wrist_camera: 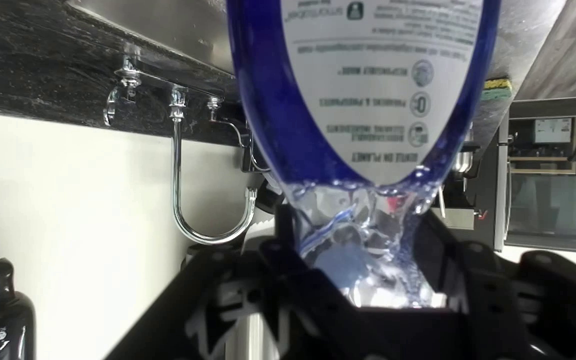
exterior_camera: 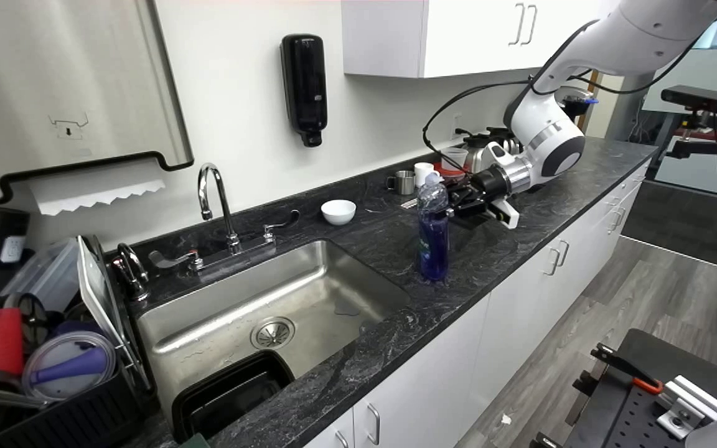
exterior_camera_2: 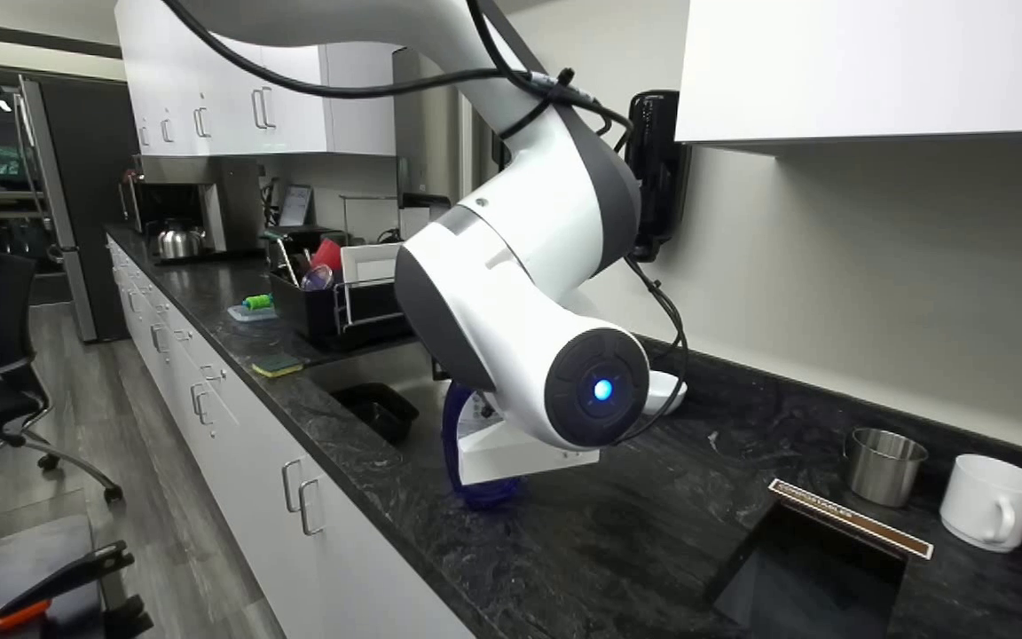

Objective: Pour some of the soap in the sink

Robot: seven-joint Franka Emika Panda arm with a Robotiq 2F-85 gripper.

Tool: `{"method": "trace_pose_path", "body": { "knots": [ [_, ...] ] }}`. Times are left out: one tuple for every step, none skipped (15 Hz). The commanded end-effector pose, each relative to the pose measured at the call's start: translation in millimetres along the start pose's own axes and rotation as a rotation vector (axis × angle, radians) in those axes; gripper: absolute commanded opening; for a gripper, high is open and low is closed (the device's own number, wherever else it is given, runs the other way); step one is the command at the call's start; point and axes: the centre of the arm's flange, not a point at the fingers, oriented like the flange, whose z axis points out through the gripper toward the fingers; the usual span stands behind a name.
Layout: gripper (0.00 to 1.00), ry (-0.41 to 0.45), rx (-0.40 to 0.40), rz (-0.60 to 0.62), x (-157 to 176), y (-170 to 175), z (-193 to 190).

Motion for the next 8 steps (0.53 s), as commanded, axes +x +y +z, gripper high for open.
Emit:
{"method": "trace_pose_path", "body": {
  "knots": [
    [0.34,0.075,0.012,-0.037,-1,4,-4],
    [0.34,0.078,0.015,-0.038,-4,4,-3],
    [0.34,0.082,0.017,-0.038,-6,4,-3],
    [0.34,0.087,0.022,-0.037,-8,5,-2],
    [0.34,0.093,0.026,-0.033,-11,5,-2],
    [0.34,0.096,0.027,-0.03,-13,6,-2],
    [0.34,0.102,0.028,-0.025,-14,8,-2],
    [0.34,0.109,0.031,-0.022,-15,10,-2]
  ]
}}
